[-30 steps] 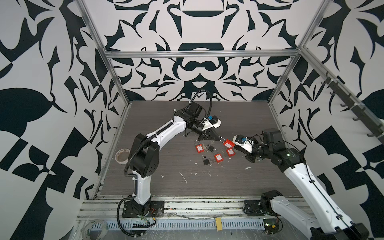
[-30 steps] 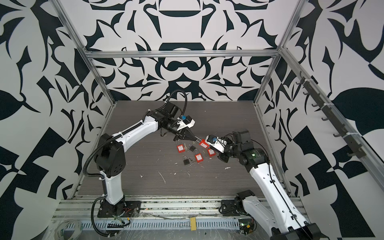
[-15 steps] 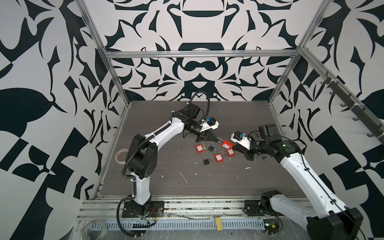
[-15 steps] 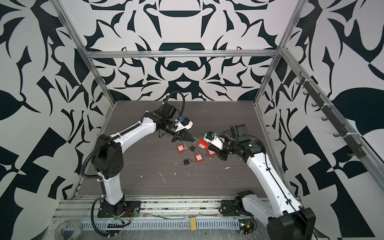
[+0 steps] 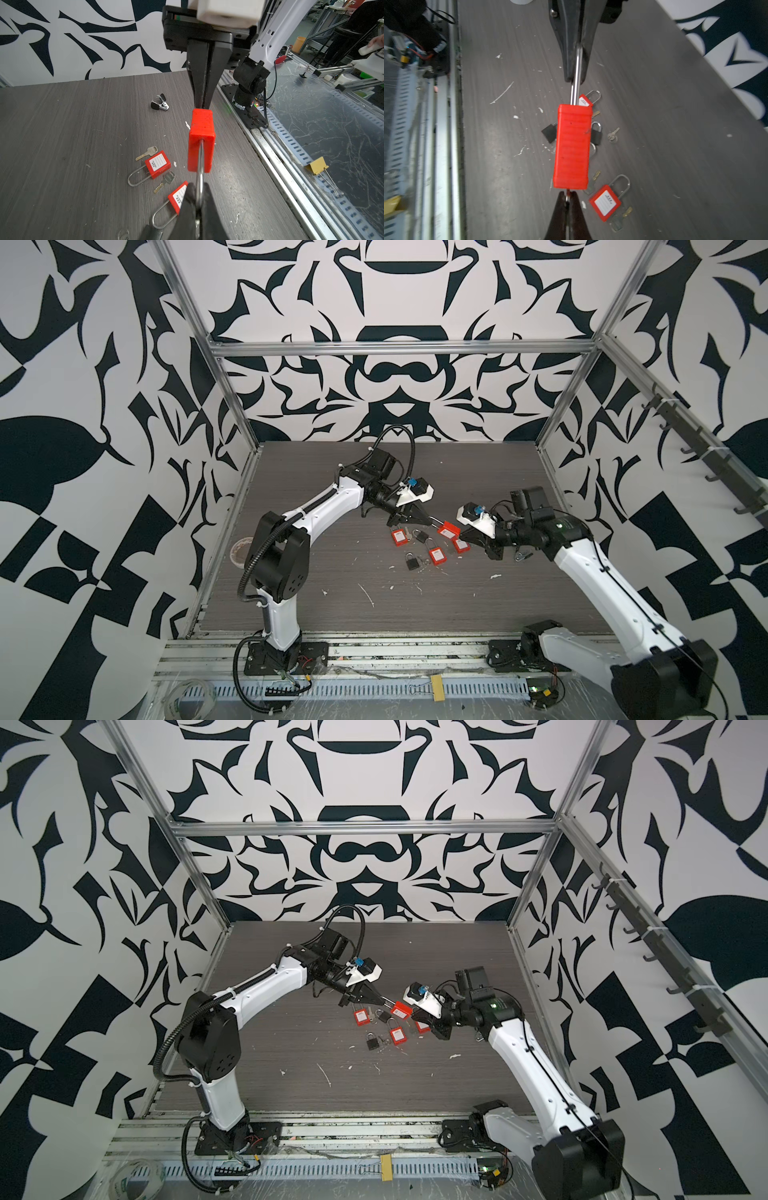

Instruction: Lock with the key

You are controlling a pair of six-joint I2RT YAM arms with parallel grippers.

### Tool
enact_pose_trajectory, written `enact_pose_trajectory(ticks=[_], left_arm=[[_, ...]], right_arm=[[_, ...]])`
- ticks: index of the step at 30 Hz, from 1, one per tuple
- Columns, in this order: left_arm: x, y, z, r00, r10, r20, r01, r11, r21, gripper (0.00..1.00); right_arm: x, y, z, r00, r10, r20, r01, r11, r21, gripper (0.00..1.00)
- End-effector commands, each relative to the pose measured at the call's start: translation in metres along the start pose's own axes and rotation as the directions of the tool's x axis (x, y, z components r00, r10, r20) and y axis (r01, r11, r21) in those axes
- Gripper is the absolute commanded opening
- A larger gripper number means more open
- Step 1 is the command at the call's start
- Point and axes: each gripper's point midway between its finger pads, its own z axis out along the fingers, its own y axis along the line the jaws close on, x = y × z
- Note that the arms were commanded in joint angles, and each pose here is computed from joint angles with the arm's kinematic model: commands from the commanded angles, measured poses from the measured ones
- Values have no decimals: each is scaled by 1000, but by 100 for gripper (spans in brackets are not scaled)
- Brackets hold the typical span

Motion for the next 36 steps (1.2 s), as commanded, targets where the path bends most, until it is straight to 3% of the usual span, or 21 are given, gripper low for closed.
enact_pose_trajectory(ticks=[1,7,12,15,20,27,32,36], left_arm=[[-1,11,-19,994,-108,16,108,994,-8,0],[-3,10,-19,987,-153,40,152,988,20,0],[-1,7,-19,987,-157,38,156,987,24,0],[2,2,-21,996,-84,19,84,996,-6,0],[-3,-2,-30,997,71,30,-68,995,-73,0],[-6,-10,-34,982,183,46,-177,977,-119,0],[-7,-14,-36,990,119,75,-112,990,-90,0],[-7,-18,-37,994,55,96,-50,997,-55,0]], right_arm=[[10,-14,-2,996,-86,-26,89,985,148,0],[19,-10,2,978,-170,-119,188,967,169,0],[14,-6,3,979,-171,-112,186,972,143,0],[7,9,2,989,-123,-84,128,991,46,0],[17,39,1,990,3,-138,-21,992,-128,0],[15,53,-1,982,134,-131,-160,963,-217,0],[29,32,-2,981,43,-189,-60,995,-86,0],[18,30,-6,991,11,-137,-19,998,-62,0]])
